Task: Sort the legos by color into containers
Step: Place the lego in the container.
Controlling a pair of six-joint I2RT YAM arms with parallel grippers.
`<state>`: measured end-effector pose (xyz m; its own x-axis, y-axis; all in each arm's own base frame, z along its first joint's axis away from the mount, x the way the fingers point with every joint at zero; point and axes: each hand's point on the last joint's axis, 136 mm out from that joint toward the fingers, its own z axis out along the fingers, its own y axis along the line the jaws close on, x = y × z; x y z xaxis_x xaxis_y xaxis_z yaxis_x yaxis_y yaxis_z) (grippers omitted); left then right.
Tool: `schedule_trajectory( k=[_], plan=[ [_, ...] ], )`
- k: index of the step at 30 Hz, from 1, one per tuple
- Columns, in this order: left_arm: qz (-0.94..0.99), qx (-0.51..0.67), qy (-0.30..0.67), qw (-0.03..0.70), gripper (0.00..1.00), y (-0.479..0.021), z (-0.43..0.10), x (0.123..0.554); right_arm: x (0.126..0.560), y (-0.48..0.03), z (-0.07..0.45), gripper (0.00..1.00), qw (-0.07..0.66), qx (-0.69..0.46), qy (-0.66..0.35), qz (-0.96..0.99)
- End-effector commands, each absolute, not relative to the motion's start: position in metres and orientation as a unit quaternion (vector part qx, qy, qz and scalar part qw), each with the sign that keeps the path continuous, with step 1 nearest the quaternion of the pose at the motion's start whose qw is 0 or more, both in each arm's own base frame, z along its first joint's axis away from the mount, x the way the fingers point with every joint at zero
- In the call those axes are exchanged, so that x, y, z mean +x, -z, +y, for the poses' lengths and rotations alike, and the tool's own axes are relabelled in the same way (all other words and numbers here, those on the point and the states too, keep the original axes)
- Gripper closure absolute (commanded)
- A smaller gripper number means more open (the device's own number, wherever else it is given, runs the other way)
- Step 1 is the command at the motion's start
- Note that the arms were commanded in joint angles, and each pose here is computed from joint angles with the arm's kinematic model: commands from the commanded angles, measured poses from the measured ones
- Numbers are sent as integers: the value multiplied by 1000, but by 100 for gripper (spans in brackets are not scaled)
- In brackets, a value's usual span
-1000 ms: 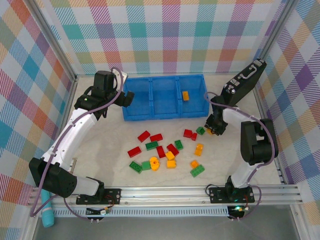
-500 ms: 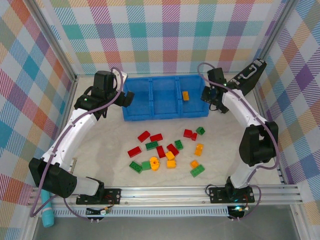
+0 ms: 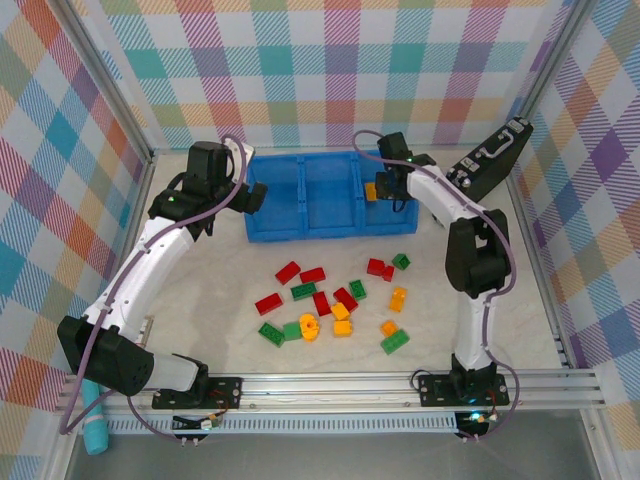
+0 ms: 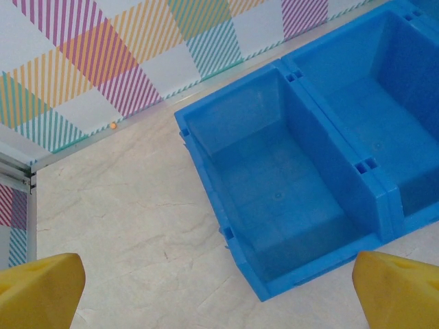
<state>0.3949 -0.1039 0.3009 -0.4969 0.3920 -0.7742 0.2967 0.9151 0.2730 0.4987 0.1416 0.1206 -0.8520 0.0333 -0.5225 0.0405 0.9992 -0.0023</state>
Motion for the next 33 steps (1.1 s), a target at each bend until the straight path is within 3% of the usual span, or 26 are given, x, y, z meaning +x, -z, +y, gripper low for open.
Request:
schedule_trajectory(
  k=[1,15,23,33],
  plan=[
    [865,210,-56,452,0,-295,-107,394,510,-127,147,60,289,-4,21,957],
    [873,217,-45,435,0,-283,-114,398,512,-100,157,52,291,-62,48,954],
    [876,218,-34,428,0,-284,-119,396,507,-117,168,38,295,-94,21,951],
    [868,219,-30,445,0,-297,-120,389,456,-152,163,33,281,-87,-14,956]
  ],
)
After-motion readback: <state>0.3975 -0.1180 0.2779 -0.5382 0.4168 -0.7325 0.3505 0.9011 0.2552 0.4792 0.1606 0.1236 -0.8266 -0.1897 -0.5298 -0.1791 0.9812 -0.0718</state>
